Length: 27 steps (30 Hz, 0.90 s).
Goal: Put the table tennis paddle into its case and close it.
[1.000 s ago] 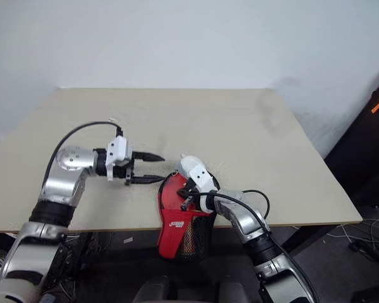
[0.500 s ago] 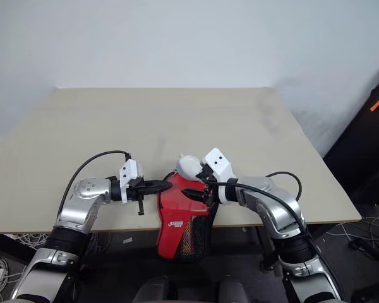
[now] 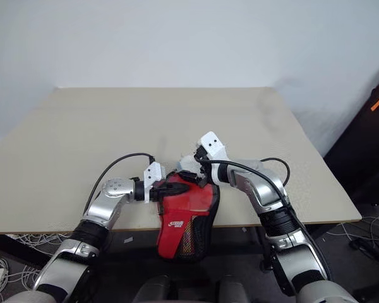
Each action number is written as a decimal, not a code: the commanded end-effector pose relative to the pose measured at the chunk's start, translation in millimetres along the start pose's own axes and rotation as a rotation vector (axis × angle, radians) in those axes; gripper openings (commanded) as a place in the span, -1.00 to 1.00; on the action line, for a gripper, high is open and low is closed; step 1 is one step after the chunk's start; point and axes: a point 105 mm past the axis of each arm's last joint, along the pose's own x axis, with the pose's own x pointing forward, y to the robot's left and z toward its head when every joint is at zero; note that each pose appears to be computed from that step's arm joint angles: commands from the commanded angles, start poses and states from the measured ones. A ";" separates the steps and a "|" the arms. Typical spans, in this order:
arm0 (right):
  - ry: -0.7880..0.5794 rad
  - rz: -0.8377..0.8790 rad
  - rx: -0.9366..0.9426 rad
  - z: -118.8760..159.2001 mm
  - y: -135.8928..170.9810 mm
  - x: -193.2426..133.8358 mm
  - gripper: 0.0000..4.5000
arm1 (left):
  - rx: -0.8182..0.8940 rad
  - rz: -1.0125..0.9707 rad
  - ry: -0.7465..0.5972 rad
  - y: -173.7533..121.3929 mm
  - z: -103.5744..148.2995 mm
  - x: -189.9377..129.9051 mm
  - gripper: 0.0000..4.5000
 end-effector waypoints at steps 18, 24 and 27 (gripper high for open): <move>0.014 -0.042 -0.034 -0.9 -13.7 27.9 0.45 | -0.047 -0.053 0.088 -13.8 -31.7 0.1 -1.00; 0.005 -0.045 -0.038 3.4 -13.0 28.4 -0.47 | -0.078 -0.045 0.106 -15.5 -43.0 -3.8 -1.00; 0.003 -0.049 -0.045 5.4 -14.1 28.6 -0.84 | -0.095 -0.041 0.107 -16.0 -46.2 -4.4 -1.00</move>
